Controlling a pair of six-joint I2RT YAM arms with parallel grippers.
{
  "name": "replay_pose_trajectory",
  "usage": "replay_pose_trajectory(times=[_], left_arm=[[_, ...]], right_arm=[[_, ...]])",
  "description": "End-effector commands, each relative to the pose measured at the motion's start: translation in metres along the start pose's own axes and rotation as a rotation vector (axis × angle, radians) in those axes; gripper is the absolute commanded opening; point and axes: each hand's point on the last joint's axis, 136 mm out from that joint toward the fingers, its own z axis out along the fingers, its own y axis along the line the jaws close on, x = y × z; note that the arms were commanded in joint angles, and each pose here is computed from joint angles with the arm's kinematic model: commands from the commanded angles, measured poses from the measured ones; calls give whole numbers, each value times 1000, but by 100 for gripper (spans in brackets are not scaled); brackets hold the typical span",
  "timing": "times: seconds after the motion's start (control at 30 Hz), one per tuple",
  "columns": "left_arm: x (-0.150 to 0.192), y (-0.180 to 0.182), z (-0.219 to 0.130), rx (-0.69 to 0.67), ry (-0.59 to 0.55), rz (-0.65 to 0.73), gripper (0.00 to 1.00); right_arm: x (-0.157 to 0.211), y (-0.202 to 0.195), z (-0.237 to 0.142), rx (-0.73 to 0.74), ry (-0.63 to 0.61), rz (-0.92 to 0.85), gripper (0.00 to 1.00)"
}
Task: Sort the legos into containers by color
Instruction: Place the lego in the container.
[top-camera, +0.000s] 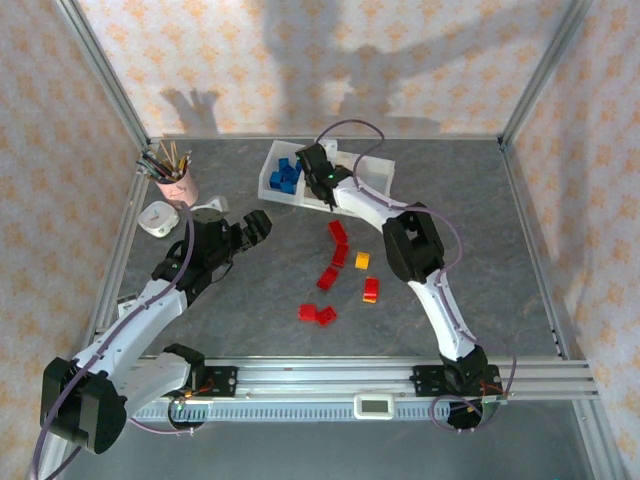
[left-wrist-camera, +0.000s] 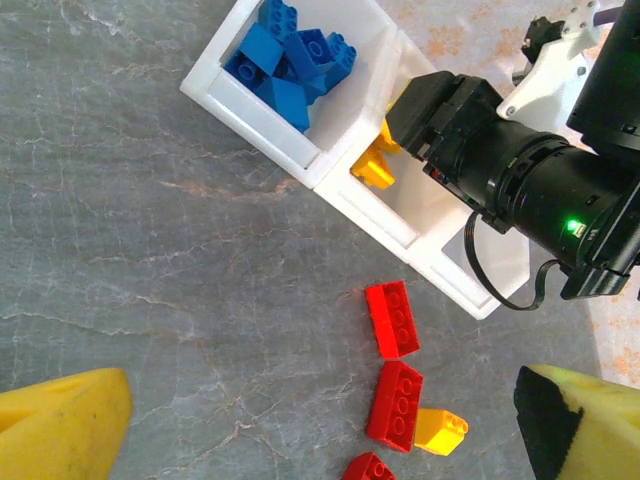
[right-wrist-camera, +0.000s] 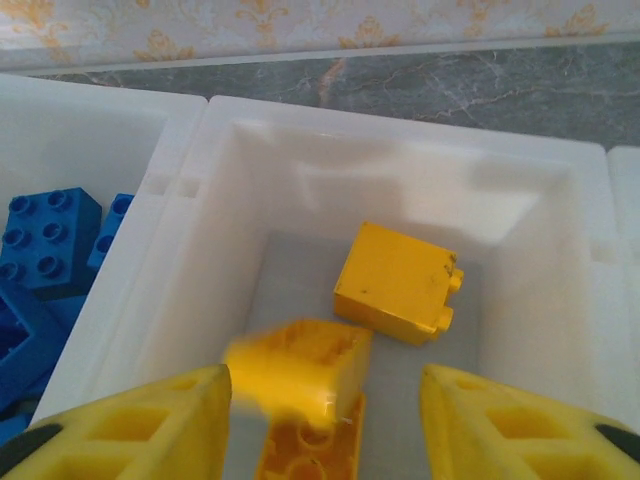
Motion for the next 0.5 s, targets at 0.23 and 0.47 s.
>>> replay_pose_trajectory(times=[0.23, 0.47], left_arm=[[-10, -20, -5, 67, -12, 31, 99], [18, -35, -10, 107, 45, 91, 99]], right_arm=[[-26, -26, -90, -69, -12, 60, 60], [36, -80, -135, -23, 103, 95, 69]])
